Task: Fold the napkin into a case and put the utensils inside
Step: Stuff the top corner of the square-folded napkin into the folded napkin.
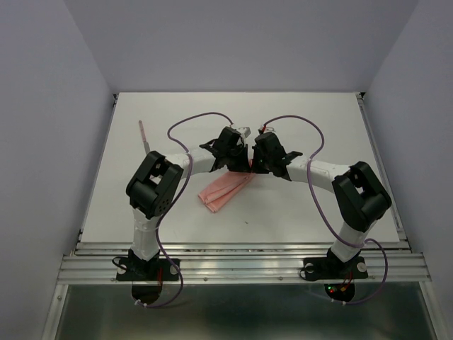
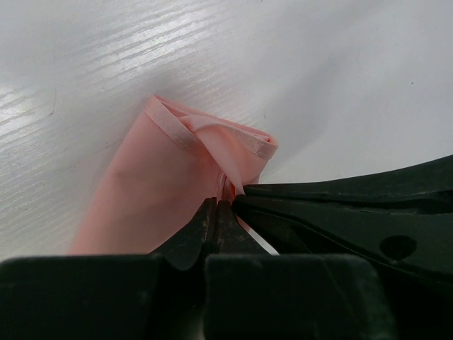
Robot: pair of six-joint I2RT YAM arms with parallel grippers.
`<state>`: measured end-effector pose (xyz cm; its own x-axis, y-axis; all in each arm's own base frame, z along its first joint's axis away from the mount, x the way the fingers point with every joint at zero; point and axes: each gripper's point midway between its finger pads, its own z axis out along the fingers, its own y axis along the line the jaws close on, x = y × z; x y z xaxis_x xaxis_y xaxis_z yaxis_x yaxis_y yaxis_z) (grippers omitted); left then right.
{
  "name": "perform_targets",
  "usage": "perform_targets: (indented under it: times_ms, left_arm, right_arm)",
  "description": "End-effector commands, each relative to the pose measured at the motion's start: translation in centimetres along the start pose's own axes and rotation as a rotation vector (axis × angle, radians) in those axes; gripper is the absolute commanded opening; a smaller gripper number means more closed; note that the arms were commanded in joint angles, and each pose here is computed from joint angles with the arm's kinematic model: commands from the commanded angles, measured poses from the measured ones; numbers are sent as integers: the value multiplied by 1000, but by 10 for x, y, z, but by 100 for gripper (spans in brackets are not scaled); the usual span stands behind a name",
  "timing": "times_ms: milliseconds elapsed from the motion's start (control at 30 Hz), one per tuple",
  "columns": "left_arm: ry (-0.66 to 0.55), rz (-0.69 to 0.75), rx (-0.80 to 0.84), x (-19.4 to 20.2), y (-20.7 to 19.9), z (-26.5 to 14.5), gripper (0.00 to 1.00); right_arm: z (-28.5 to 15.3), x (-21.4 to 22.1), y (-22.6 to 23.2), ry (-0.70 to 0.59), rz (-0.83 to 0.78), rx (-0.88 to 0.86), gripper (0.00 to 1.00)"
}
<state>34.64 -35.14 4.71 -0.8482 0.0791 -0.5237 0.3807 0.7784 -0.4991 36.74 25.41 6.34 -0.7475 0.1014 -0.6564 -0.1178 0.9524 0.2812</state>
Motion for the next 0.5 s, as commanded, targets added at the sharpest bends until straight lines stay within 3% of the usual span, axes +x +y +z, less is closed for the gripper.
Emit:
perform_targets:
  times_ms: [0,467]
  left_arm:
    - [-61,28,68,-20,-19,-7,0]
    - [-33,6,91,-13,-20,14,0]
  right_arm:
    - [-7,-15,14,-47,-1,-38,1]
    - [-6,-14,14,-43,-3,-37,1]
